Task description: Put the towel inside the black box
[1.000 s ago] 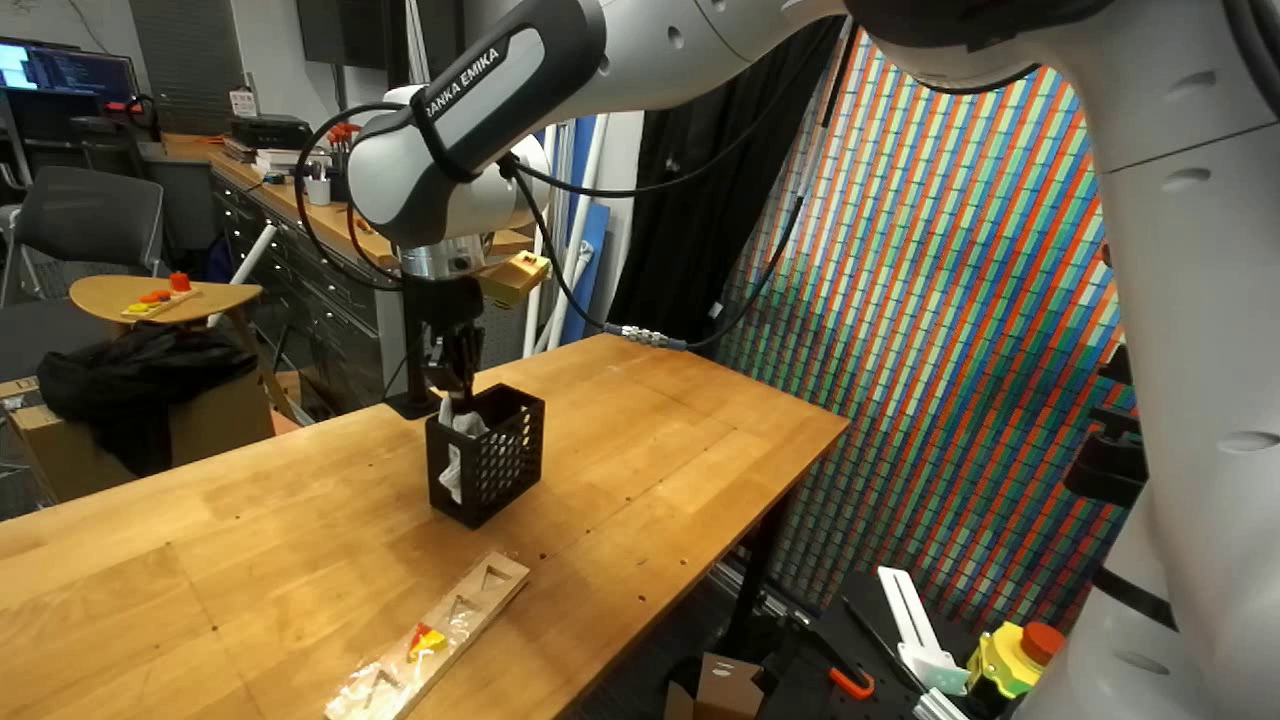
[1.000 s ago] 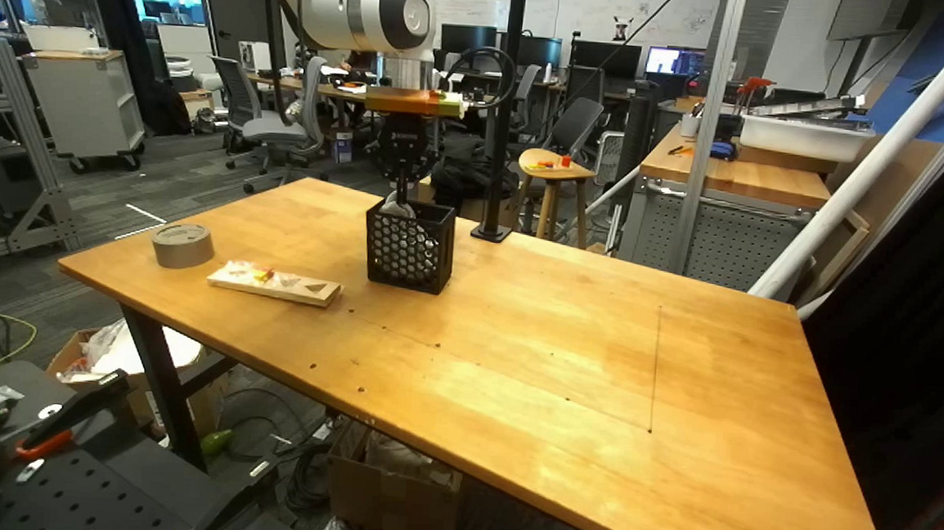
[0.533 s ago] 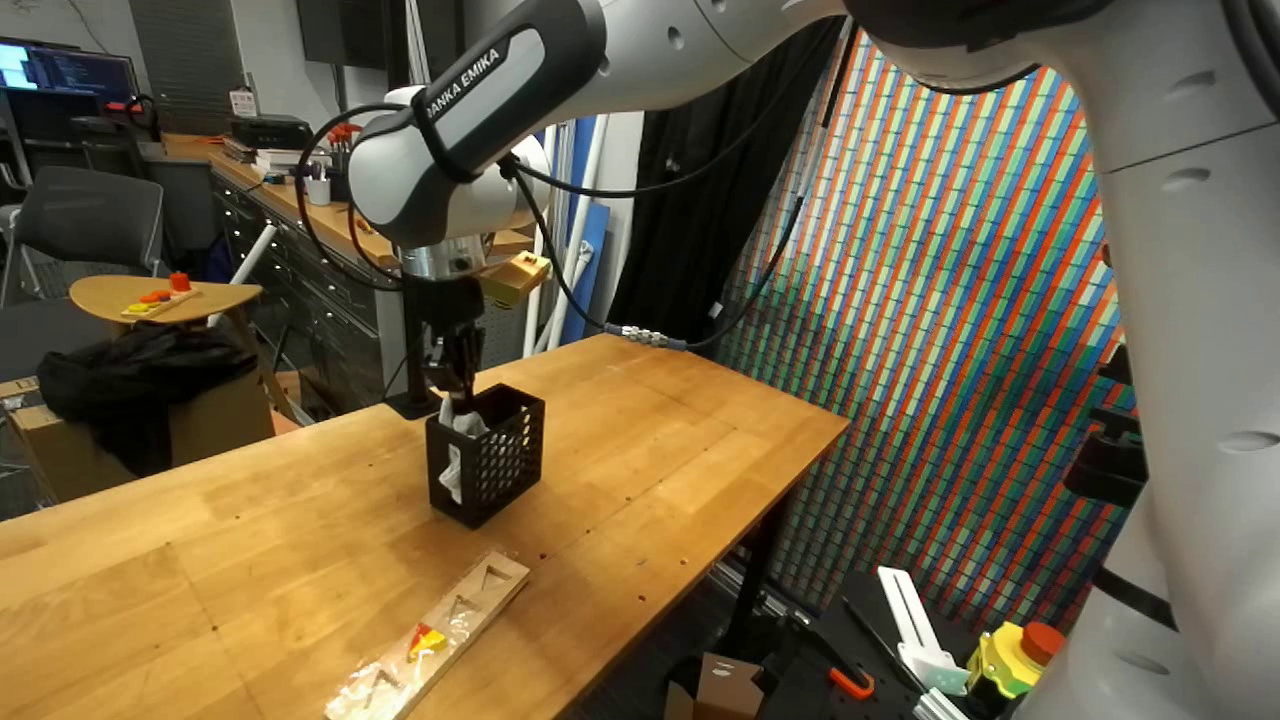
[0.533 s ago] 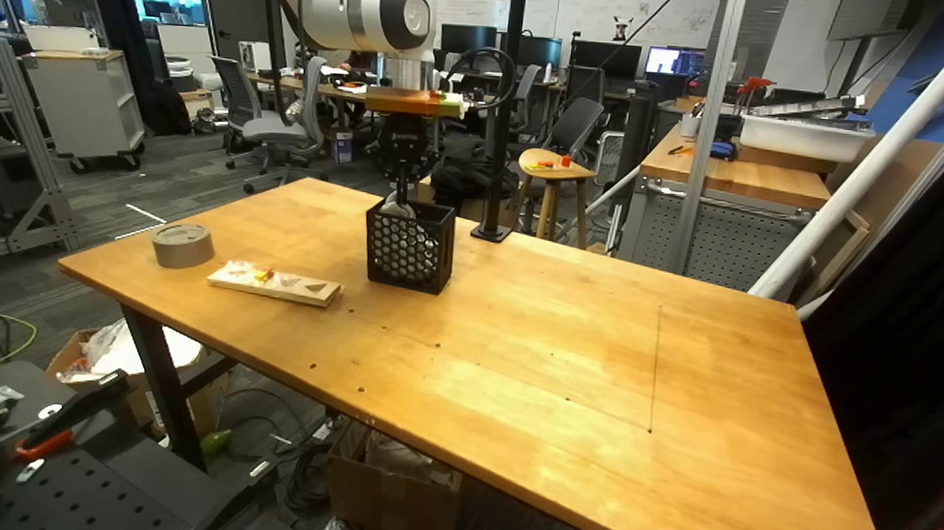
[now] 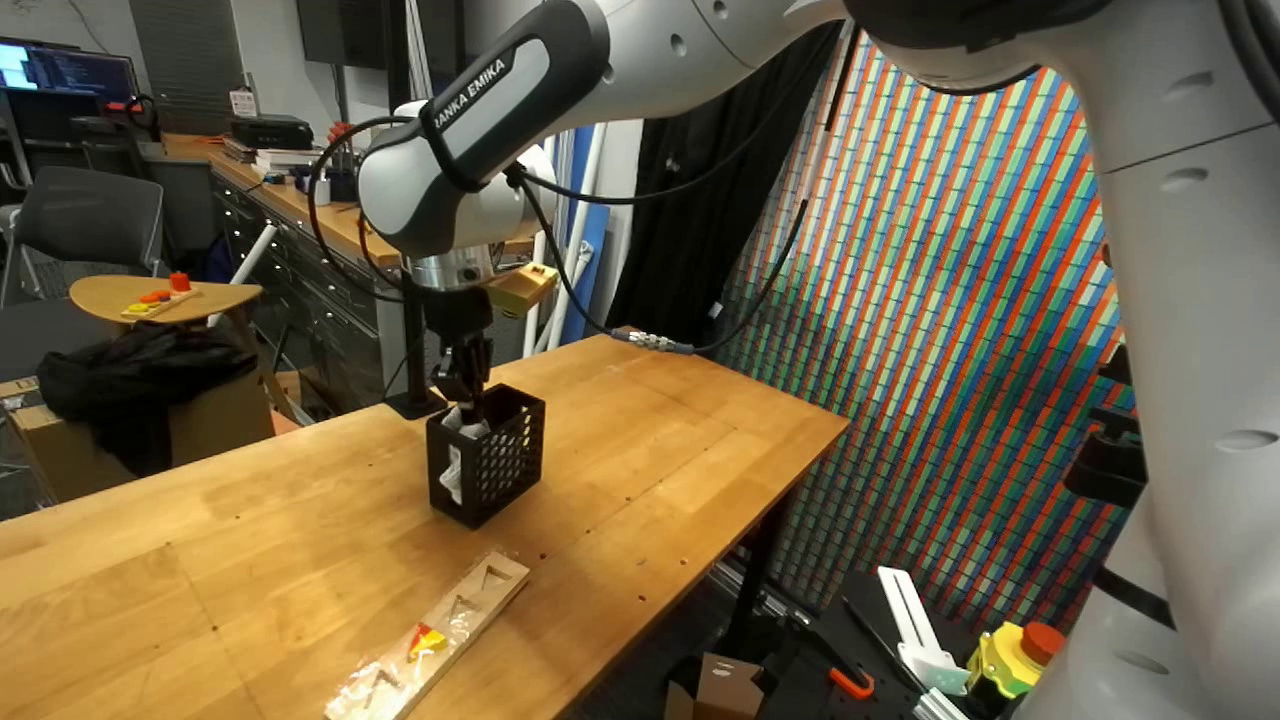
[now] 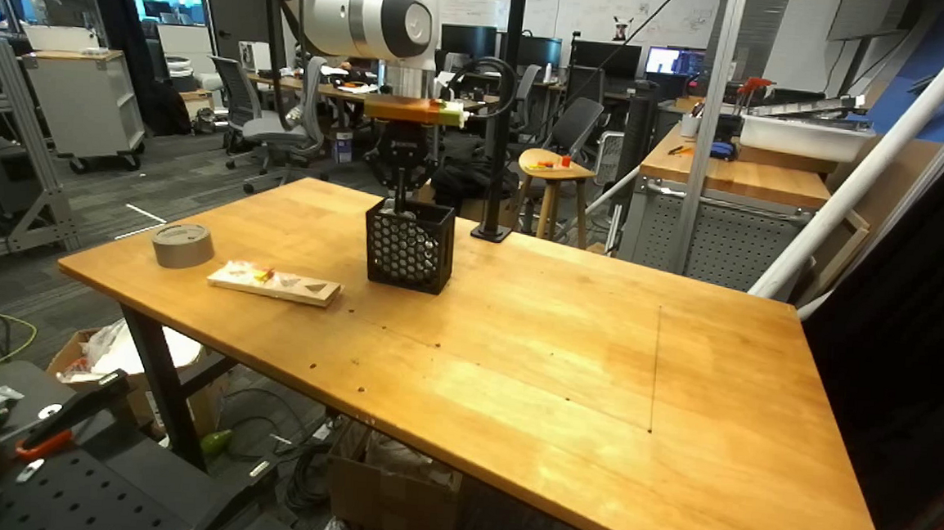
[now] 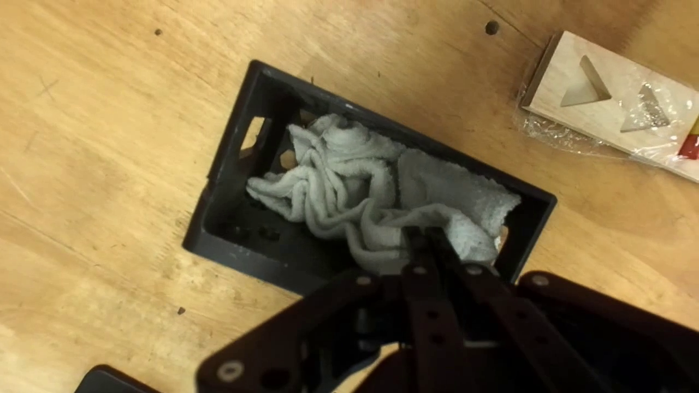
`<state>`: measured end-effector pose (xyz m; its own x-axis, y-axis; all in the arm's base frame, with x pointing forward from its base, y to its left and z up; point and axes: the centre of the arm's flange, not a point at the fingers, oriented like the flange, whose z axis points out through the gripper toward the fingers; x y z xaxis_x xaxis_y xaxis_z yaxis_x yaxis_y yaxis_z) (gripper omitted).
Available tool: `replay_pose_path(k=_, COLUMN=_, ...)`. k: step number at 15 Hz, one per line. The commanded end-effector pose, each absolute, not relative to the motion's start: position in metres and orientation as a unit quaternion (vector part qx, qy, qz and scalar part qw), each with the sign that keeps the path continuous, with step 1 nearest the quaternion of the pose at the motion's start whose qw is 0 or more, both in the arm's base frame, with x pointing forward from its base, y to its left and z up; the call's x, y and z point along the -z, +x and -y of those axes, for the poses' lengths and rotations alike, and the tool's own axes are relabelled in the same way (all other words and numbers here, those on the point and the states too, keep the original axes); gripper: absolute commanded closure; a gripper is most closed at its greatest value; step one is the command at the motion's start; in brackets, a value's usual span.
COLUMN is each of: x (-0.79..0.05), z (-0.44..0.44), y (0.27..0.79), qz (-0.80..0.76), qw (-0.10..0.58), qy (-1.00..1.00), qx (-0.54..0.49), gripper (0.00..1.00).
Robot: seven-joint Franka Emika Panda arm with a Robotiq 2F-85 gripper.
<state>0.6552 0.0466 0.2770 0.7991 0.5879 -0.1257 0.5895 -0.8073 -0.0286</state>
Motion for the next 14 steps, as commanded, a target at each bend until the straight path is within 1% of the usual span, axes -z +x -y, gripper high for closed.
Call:
replay_pose_path(k=1, x=-0.274, z=-0.041, y=0.645, qz=-0.298, qw=-0.009, qy=0.952, qx=0.065, gripper=0.95)
replay_pose_path(k=14, x=-0.248, z=-0.026, y=0.655, qz=-0.28, qw=-0.048, qy=0.956, qx=0.07, gripper=0.95)
